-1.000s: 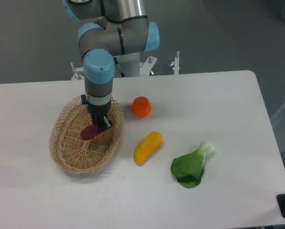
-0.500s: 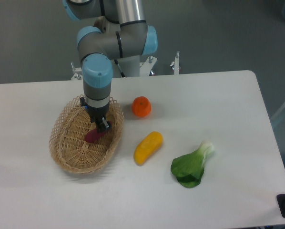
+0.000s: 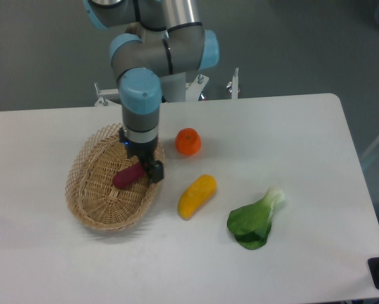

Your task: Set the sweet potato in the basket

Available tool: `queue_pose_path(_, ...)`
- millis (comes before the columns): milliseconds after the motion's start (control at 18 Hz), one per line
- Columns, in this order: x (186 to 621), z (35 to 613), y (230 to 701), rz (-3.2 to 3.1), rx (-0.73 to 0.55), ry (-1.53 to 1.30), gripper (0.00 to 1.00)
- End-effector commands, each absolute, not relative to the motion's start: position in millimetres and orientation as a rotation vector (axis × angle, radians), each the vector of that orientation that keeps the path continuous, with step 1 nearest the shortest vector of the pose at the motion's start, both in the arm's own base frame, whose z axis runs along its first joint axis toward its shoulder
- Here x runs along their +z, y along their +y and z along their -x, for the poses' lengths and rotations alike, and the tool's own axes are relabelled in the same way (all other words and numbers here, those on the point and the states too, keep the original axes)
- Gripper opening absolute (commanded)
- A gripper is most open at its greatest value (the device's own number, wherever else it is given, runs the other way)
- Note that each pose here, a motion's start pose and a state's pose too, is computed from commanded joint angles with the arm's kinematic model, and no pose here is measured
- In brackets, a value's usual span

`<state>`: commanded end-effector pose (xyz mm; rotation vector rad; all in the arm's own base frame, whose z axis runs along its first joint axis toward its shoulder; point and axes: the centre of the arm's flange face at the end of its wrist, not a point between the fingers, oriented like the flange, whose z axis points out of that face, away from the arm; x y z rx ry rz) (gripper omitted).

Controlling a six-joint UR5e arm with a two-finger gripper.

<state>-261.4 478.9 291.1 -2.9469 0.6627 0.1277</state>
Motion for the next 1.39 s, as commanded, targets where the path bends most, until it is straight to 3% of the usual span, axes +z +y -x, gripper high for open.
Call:
queue_pose_path(444, 317.8, 348.1, 469.8, 2.931, 0.219, 0.605, 1.00)
queue_pose_path(944, 314.8, 431.3, 408.9, 2.933, 0.245, 0.715, 1.00)
queue_pose_path(1389, 326.8, 509.4, 412.9, 2.975, 0.166, 0.688, 1.00)
